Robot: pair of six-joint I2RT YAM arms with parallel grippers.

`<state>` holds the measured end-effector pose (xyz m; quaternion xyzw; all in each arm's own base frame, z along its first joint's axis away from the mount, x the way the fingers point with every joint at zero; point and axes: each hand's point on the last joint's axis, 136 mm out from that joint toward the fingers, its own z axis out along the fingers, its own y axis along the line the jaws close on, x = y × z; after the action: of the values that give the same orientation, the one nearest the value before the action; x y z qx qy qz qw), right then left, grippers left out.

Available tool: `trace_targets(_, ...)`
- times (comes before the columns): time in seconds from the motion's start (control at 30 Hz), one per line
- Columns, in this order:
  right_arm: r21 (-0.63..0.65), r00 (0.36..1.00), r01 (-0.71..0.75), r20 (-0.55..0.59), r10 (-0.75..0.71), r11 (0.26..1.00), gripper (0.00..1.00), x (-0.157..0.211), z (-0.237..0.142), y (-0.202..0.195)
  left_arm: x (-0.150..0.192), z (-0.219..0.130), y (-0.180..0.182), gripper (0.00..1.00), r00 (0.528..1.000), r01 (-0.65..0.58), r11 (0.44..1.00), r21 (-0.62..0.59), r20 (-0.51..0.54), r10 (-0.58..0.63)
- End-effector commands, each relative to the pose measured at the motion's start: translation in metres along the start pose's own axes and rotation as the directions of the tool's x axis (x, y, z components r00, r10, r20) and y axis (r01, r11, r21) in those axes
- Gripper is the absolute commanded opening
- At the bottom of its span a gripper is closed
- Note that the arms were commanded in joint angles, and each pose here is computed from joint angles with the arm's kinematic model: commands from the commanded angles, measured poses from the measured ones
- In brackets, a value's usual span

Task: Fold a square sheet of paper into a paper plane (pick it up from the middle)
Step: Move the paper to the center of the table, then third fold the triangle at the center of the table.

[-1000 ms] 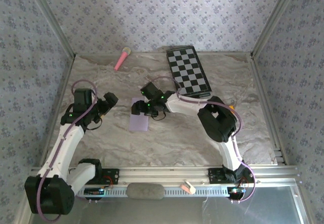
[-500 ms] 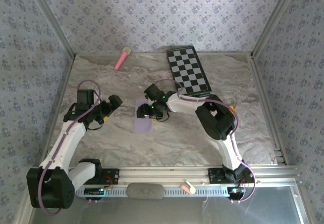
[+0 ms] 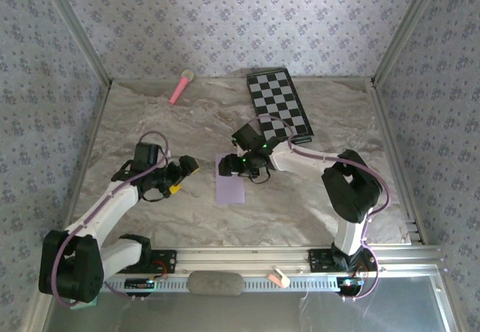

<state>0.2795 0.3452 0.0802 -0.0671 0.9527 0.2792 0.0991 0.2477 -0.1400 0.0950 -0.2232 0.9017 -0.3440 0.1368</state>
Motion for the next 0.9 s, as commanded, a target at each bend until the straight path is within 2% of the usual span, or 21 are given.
trace_targets(0.0, 0.064, 0.998, -0.056, 0.014, 0.056, 0.996, 0.65, 0.002, 0.008, -0.018, 0.012, 0.008, -0.006, 0.98, 0.999, 0.039, 0.999, 0.032, -0.036, -0.037)
trace_targets(0.13, 0.055, 0.998, -0.07, 0.004, 0.07, 0.996, 0.63, 0.003, 0.018, -0.018, 0.027, 0.02, -0.009, 0.91, 0.996, 0.045, 0.998, 0.037, -0.08, -0.042)
trace_targets(0.37, 0.112, 0.99, -0.119, -0.057, 0.126, 0.987, 0.63, 0.026, 0.042, -0.047, 0.047, 0.038, -0.01, 0.68, 0.988, 0.047, 0.999, 0.024, -0.15, -0.043)
trace_targets(0.47, 0.125, 0.986, -0.143, -0.067, 0.153, 0.982, 0.62, 0.031, 0.048, -0.055, 0.054, 0.044, -0.009, 0.62, 0.984, 0.049, 0.999, 0.012, -0.173, -0.046)
trace_targets(0.7, 0.148, 0.975, -0.178, -0.104, 0.194, 0.973, 0.62, 0.046, 0.053, -0.07, 0.068, 0.058, -0.009, 0.51, 0.975, 0.031, 0.999, -0.01, -0.221, -0.033)
trace_targets(0.87, 0.151, 0.974, -0.183, -0.104, 0.2, 0.971, 0.62, 0.046, 0.052, -0.074, 0.078, 0.065, -0.003, 0.48, 0.969, 0.015, 0.999, -0.045, -0.245, -0.026)
